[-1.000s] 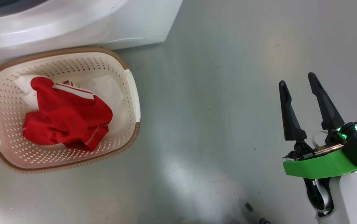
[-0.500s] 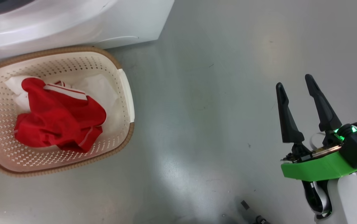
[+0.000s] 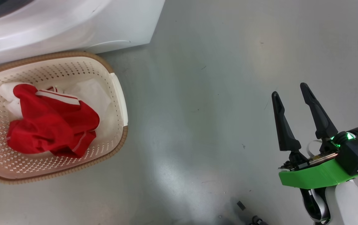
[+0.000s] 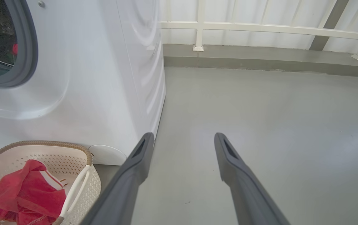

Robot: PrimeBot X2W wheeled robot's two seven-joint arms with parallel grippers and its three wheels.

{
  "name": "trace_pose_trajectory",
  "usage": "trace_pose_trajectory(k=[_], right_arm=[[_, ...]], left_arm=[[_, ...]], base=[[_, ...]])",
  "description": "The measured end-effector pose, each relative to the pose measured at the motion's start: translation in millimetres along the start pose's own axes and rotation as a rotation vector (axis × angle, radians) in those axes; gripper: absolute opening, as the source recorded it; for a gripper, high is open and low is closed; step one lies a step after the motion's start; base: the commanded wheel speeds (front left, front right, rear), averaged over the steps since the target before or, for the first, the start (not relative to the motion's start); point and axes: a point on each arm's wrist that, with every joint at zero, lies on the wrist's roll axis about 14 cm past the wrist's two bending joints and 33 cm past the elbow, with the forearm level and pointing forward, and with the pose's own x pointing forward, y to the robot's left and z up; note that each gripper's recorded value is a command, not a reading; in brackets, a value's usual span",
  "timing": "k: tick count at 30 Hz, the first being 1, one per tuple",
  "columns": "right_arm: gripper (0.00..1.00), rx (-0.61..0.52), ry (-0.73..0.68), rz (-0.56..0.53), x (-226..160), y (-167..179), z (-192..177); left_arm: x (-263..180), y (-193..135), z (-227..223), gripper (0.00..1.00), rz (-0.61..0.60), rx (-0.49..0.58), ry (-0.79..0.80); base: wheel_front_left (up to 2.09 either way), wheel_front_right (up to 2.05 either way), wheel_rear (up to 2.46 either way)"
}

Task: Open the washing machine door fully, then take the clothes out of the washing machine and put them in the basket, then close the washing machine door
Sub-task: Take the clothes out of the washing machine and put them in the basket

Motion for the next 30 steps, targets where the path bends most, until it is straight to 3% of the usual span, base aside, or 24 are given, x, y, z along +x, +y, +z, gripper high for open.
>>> trace_pose_trajectory(k=[14, 15, 17, 18, 19, 30], right_arm=[[1.0, 0.002, 0.014, 0.002, 1.5, 0.7, -5.8], [1.0, 0.002, 0.015, 0.002, 1.6, 0.9, -6.2], [1.0, 0.001, 0.017, 0.002, 1.7, 0.8, -7.1], [1.0, 0.001, 0.018, 0.002, 1.7, 0.9, -7.2], [1.0, 0.002, 0.018, 0.002, 1.8, 1.0, -7.3], [1.0, 0.015, 0.011, 0.01, 3.1, 4.1, -5.9]], left_arm=[[2.7, 1.2, -34.5, 1.0, -0.004, 0.027, 0.121], [2.9, 1.5, -35.2, 0.91, -0.004, 0.03, 0.123], [3.2, 1.6, -38.3, 0.06, -0.005, 0.031, 0.134], [3.3, 1.5, -38.7, 0.06, -0.006, 0.034, 0.135], [3.3, 1.4, -38.9, 0.0, -0.006, 0.036, 0.136], [1.9, -7.4, -24.6, 0.0, -0.037, 0.111, 0.064]], base=[[0.0, 0.0, 0.0], [0.0, 0.0, 0.0], [0.0, 0.0, 0.0], [0.0, 0.0, 0.0], [0.0, 0.0, 0.0], [0.0, 0.0, 0.0]])
